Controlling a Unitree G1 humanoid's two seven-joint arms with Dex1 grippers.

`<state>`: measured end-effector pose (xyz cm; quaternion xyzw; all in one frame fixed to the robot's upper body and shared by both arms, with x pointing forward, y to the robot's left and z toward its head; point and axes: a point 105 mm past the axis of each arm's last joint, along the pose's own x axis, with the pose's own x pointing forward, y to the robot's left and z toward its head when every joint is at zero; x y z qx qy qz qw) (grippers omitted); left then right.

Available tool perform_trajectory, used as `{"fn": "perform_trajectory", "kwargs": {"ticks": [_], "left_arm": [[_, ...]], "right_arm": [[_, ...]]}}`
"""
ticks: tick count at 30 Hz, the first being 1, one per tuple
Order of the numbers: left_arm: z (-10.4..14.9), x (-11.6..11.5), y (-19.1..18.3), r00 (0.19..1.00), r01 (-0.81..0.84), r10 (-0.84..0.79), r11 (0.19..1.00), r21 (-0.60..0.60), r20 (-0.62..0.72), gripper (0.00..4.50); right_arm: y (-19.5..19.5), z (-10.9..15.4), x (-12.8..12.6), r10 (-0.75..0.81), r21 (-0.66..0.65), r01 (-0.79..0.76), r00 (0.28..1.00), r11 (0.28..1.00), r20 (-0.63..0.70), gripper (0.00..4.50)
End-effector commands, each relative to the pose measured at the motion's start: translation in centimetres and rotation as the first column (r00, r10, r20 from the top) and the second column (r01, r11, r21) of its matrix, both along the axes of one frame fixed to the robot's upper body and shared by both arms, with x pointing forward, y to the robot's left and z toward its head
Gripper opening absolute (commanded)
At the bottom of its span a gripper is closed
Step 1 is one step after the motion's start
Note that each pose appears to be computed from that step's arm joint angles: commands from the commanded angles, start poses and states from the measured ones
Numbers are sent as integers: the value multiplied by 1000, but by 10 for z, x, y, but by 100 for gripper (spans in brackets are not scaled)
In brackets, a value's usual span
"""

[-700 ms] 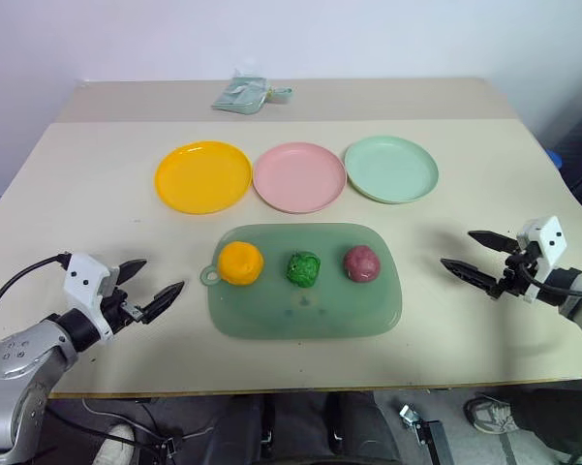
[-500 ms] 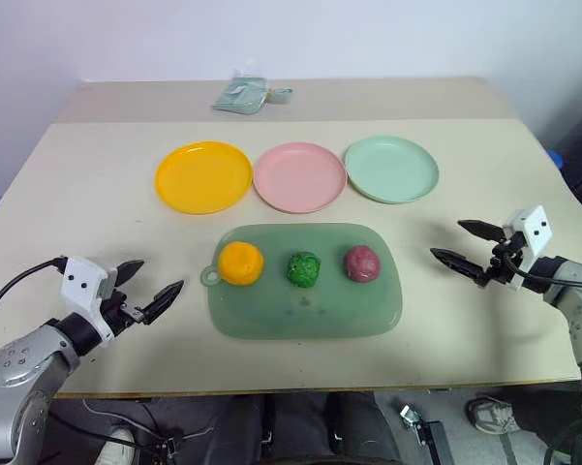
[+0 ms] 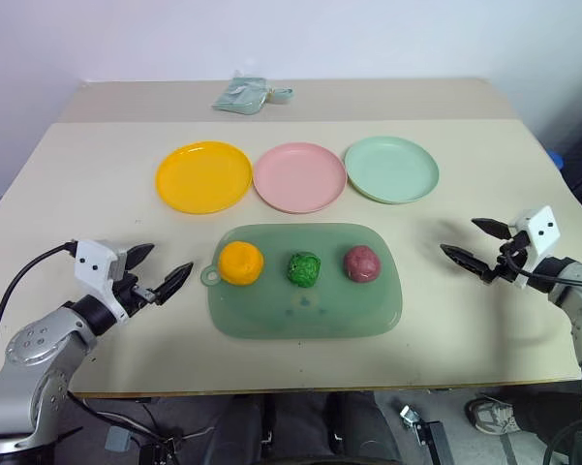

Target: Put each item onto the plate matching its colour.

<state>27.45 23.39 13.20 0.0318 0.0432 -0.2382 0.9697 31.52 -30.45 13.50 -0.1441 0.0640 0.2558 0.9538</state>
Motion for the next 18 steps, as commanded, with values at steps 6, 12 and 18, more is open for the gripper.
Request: {"fn": "perform_trajectory", "kwargs": {"ticks": [6,12,18], "left_arm": [[24,5,-42,950,313,-313,949,-43,21,450],[13,11,-82,847,531,-527,842,98,-66,450],[1,30,-93,828,561,-550,812,161,-111,450]], "right_arm": [[34,34,-37,133,61,-136,990,989,44,446],[75,28,-69,276,96,-270,960,958,-54,446],[100,24,-79,306,109,-298,950,948,-63,446]]}}
